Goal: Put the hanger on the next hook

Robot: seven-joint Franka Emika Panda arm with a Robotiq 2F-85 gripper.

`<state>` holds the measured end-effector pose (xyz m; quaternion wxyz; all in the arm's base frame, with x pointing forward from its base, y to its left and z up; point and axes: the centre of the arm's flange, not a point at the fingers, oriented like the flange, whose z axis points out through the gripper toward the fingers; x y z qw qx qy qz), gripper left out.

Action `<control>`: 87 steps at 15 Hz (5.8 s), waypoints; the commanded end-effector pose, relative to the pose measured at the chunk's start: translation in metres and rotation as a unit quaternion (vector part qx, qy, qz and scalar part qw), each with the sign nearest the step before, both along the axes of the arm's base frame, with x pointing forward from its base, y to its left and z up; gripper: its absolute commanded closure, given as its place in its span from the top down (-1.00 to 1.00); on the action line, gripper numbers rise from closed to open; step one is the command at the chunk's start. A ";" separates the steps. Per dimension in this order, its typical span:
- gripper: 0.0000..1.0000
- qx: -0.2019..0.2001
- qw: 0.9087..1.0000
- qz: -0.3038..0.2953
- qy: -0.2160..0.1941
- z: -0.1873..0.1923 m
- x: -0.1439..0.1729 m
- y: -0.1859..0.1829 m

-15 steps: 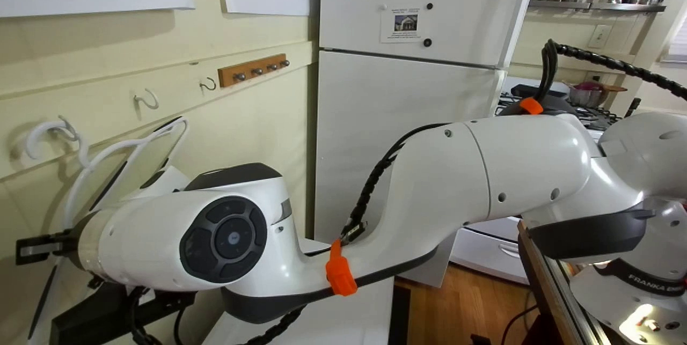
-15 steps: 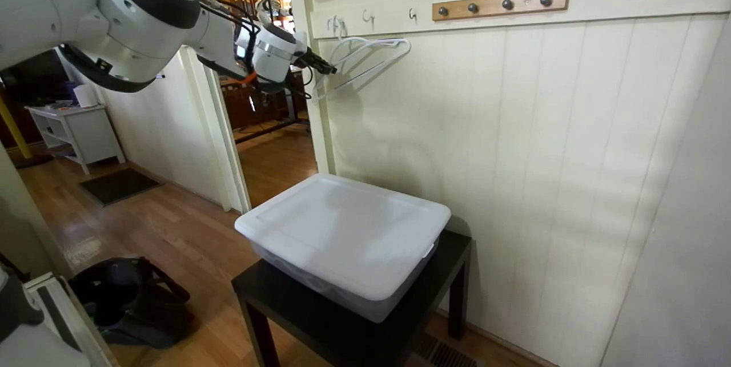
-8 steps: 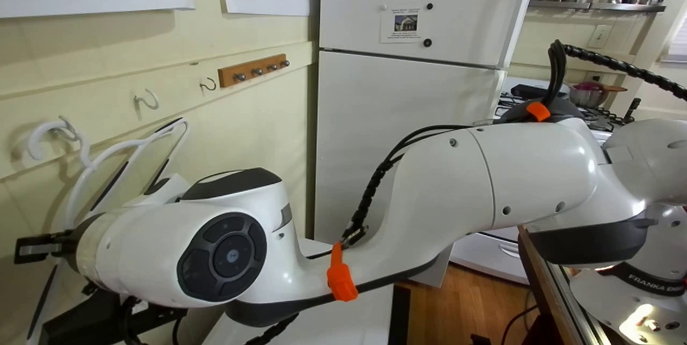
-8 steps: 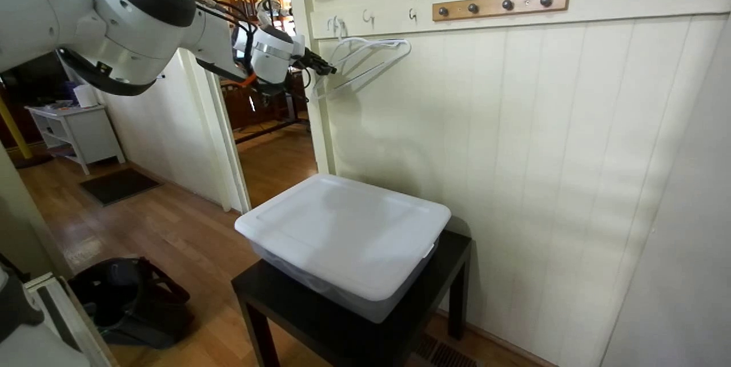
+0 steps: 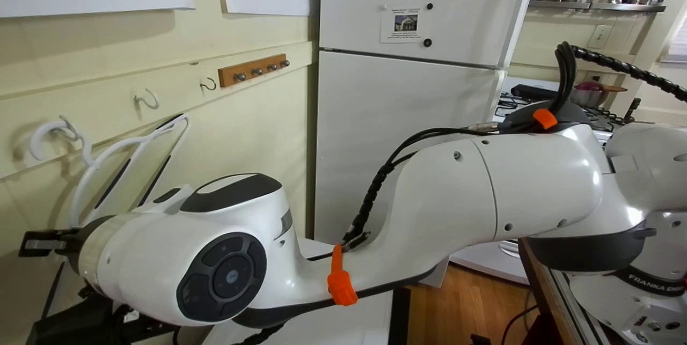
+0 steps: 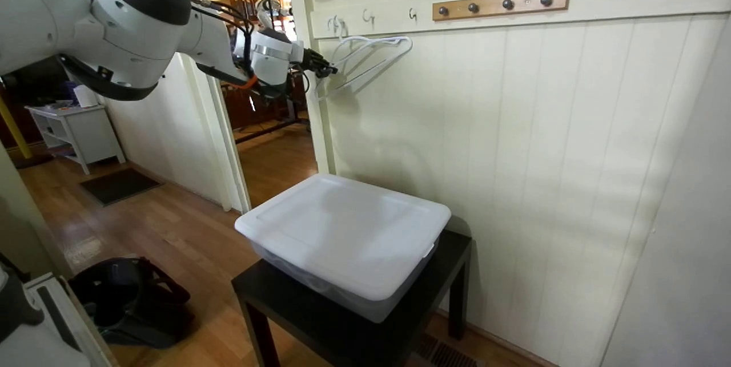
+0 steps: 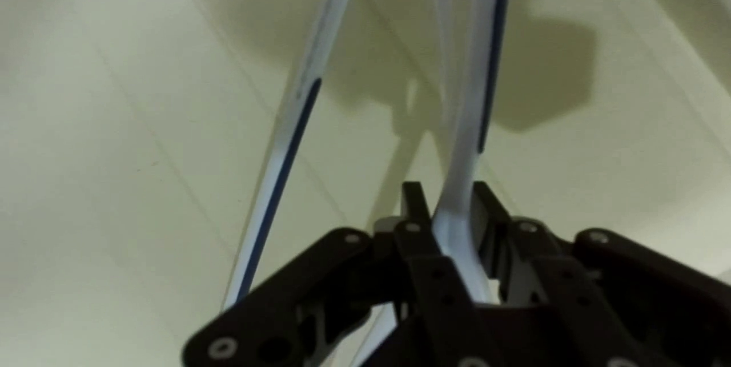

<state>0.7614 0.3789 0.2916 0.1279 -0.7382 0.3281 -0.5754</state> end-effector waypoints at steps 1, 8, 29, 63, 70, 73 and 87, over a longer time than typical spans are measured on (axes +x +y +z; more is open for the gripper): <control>-0.88 0.034 0.999 -0.030 -0.022 0.011 0.006 -0.004; -0.88 0.093 0.992 -0.049 -0.066 0.021 0.004 -0.003; -0.82 0.096 0.993 -0.052 -0.047 0.051 0.022 -0.022; -0.96 0.157 0.971 -0.163 -0.075 0.086 -0.004 -0.034; -0.96 0.155 0.972 -0.161 -0.071 0.086 -0.007 -0.034; -0.96 0.152 0.973 -0.162 -0.062 0.086 -0.013 -0.033; -0.96 0.136 0.968 -0.209 -0.019 0.085 -0.035 -0.057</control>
